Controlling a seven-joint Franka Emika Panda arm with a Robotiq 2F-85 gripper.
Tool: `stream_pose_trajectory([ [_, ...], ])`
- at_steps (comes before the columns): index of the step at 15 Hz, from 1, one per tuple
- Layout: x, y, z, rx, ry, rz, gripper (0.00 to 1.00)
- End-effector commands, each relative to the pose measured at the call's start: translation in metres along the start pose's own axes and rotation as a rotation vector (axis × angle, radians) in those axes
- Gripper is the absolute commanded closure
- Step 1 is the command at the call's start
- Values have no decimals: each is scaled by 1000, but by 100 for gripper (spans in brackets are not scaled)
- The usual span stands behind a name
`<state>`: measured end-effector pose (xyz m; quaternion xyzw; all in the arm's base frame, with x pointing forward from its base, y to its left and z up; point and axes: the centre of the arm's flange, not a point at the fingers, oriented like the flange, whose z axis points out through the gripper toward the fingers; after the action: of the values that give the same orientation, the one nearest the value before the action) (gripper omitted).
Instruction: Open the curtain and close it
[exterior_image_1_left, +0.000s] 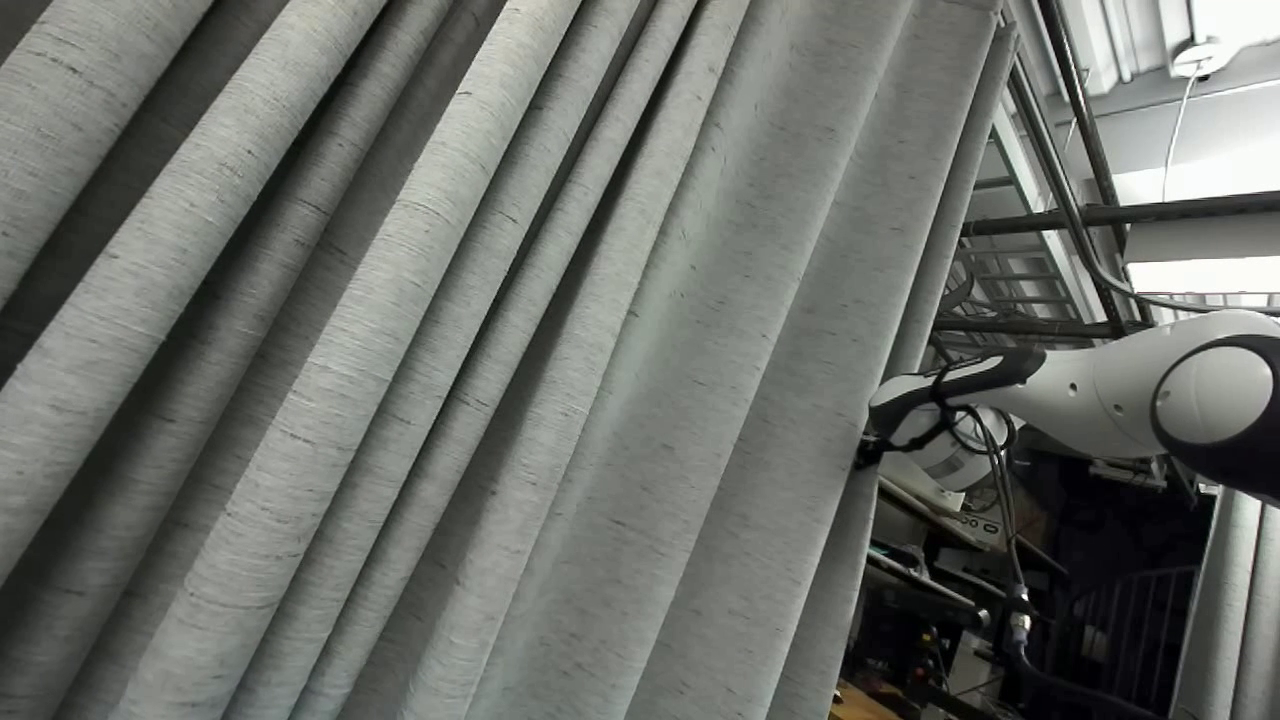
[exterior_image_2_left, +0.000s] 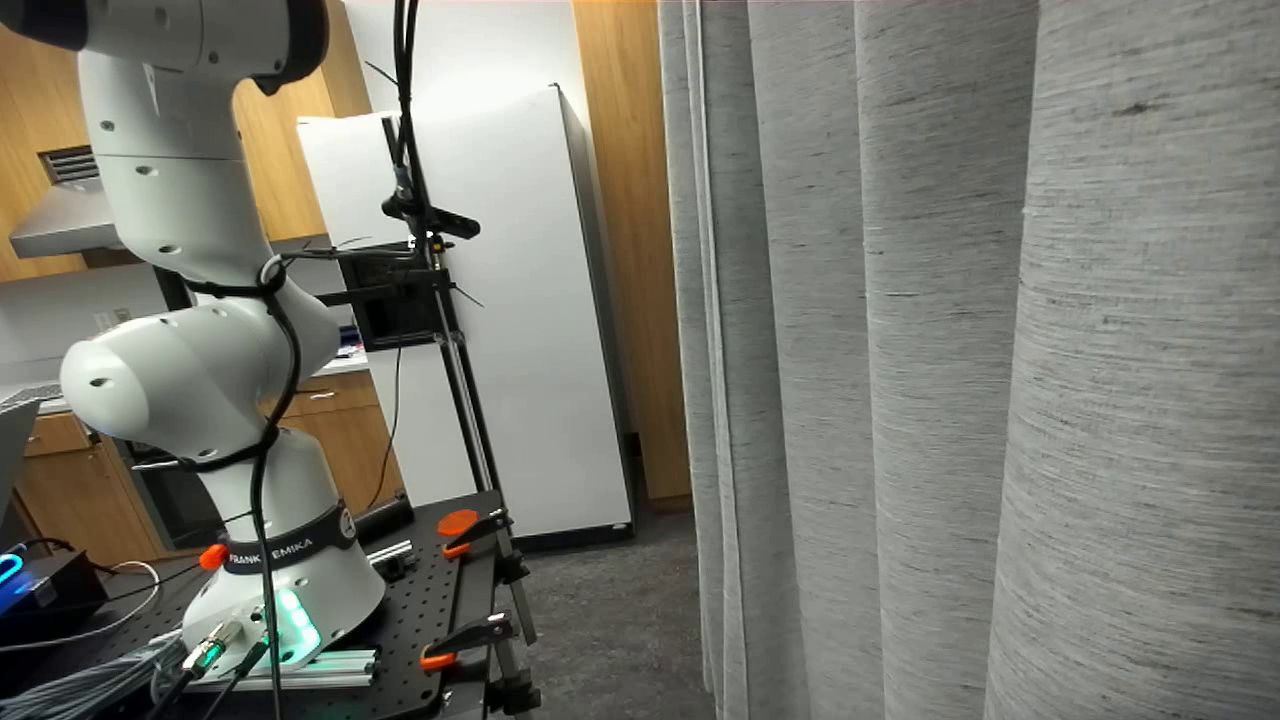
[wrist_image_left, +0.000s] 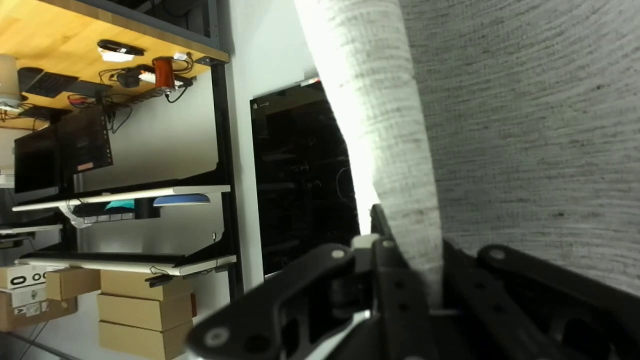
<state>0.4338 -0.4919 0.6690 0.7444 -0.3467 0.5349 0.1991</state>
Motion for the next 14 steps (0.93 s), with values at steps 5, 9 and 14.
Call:
stream_pose_trajectory([
  [5,2,-55,-1,76,10,-99,99],
  [9,-13,-130,-34,203,18,-222,99],
  [14,-39,-226,-92,393,15,-368,99],
])
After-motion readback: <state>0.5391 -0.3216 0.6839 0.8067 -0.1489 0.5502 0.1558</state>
